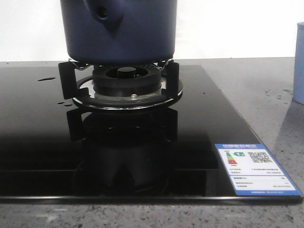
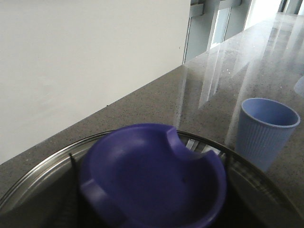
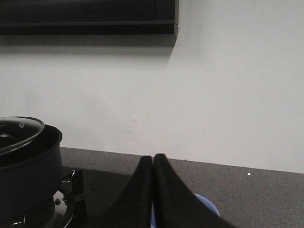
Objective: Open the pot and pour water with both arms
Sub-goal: 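Open the right gripper to release the cup and withdraw, then lower the lid onto the pot with the left gripper and release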
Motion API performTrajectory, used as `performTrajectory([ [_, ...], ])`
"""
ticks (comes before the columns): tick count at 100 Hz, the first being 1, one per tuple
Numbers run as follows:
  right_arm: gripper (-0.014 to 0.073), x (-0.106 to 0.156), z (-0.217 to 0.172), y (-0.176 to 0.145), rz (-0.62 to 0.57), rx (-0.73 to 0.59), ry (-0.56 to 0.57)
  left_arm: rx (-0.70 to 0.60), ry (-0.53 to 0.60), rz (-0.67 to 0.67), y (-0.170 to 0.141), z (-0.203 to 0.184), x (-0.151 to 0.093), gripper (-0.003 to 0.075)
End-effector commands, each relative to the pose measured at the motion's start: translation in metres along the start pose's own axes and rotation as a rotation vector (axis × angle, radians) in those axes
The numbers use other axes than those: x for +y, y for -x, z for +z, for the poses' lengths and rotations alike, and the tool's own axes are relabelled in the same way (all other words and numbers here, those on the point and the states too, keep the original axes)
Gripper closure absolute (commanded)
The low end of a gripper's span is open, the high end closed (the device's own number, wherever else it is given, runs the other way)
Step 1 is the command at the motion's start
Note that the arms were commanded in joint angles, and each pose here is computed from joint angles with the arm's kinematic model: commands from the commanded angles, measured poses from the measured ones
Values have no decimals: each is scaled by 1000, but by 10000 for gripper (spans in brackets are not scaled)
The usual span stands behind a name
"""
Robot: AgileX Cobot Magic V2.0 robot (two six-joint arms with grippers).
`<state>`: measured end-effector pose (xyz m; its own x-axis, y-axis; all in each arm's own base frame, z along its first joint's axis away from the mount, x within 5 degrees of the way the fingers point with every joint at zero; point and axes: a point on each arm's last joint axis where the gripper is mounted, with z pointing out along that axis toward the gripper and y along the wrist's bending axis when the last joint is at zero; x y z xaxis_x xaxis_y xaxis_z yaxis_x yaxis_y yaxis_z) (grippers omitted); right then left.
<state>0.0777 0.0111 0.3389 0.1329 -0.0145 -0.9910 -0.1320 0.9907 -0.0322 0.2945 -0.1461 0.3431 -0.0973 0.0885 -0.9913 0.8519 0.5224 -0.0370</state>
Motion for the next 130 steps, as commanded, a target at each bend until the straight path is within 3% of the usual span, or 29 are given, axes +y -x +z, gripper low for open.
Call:
performTrajectory([
  [1, 664, -2, 0, 12, 4, -57, -21, -100, -30, 36, 25, -1, -10, 430],
  [13, 664, -1, 0, 10, 6, -41, -14, -84, -5, 88, 23, 7, -15, 430],
  [25, 664, -1, 0, 10, 28, -35, -9, -80, 66, 55, 23, 9, -12, 430],
  [52, 664, 1, 0, 7, 30, -2, 7, -83, 105, 40, 22, 9, -7, 429],
  [97, 664, 1, 0, 5, 55, 12, 17, -113, 18, 46, 25, 11, -17, 430],
  [130, 664, 3, 0, 3, 57, 37, 30, -141, 24, 69, 37, 11, -17, 429],
])
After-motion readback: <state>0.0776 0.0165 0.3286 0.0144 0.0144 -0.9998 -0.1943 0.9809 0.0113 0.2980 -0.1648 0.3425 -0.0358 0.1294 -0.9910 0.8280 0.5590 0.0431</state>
